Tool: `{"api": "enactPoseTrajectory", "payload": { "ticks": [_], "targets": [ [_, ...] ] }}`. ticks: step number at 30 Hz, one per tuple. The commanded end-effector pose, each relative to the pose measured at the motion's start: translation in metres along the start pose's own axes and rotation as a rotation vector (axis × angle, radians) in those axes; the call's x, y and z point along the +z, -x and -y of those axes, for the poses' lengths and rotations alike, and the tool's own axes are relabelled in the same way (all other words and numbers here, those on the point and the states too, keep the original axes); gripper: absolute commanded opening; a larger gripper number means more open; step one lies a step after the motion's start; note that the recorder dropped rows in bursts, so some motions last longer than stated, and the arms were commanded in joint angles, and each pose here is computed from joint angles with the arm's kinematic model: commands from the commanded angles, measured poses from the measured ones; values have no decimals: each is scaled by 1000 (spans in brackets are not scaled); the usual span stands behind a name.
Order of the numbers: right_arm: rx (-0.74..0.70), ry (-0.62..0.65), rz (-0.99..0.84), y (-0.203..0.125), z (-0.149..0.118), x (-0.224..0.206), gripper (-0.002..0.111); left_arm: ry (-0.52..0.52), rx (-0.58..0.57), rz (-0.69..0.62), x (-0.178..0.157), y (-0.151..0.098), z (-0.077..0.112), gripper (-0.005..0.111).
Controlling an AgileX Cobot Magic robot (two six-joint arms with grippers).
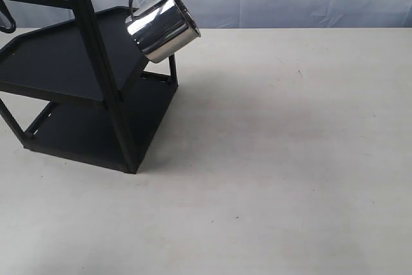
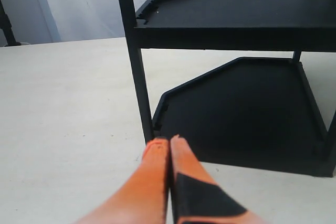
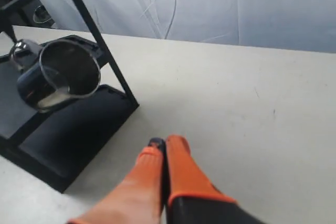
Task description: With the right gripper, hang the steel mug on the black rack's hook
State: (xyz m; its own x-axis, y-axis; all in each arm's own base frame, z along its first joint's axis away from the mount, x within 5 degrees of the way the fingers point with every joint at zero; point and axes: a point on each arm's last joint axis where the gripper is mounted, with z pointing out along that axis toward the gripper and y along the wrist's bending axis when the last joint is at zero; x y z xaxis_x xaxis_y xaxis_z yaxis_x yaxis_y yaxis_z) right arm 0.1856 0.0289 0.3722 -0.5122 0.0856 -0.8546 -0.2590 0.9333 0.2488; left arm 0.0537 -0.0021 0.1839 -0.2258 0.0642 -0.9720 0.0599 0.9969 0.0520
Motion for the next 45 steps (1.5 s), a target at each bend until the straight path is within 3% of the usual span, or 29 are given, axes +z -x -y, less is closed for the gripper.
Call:
{"api": "enactPoseTrajectory", "payload": {
  "ticks": [1,9,13,17,20,24,29,45],
  "targets": [
    [15,32,-7,-42,-10,-25,0,-3,-4,6,0,1,0,0],
    [-108,39,60,-65,-22,-59,0,-3,-4,6,0,1,0,0],
    [-44,-86,278,-85,-1,-44,0,-3,-4,6,0,1,0,0],
    [64,-224,391,-134,26,-26,0,-3,-4,6,0,1,0,0],
    [126,-292,417,-165,40,-18,0,-3,-4,6,0,1,0,0],
    [28,-321,352,-191,45,-11,0,-3,-4,6,0,1,0,0],
    [-89,-301,287,-199,43,-9,0,-3,-4,6,0,1,0,0],
    [-74,-286,231,-215,41,-14,0,-3,-4,6,0,1,0,0]
  ]
}}
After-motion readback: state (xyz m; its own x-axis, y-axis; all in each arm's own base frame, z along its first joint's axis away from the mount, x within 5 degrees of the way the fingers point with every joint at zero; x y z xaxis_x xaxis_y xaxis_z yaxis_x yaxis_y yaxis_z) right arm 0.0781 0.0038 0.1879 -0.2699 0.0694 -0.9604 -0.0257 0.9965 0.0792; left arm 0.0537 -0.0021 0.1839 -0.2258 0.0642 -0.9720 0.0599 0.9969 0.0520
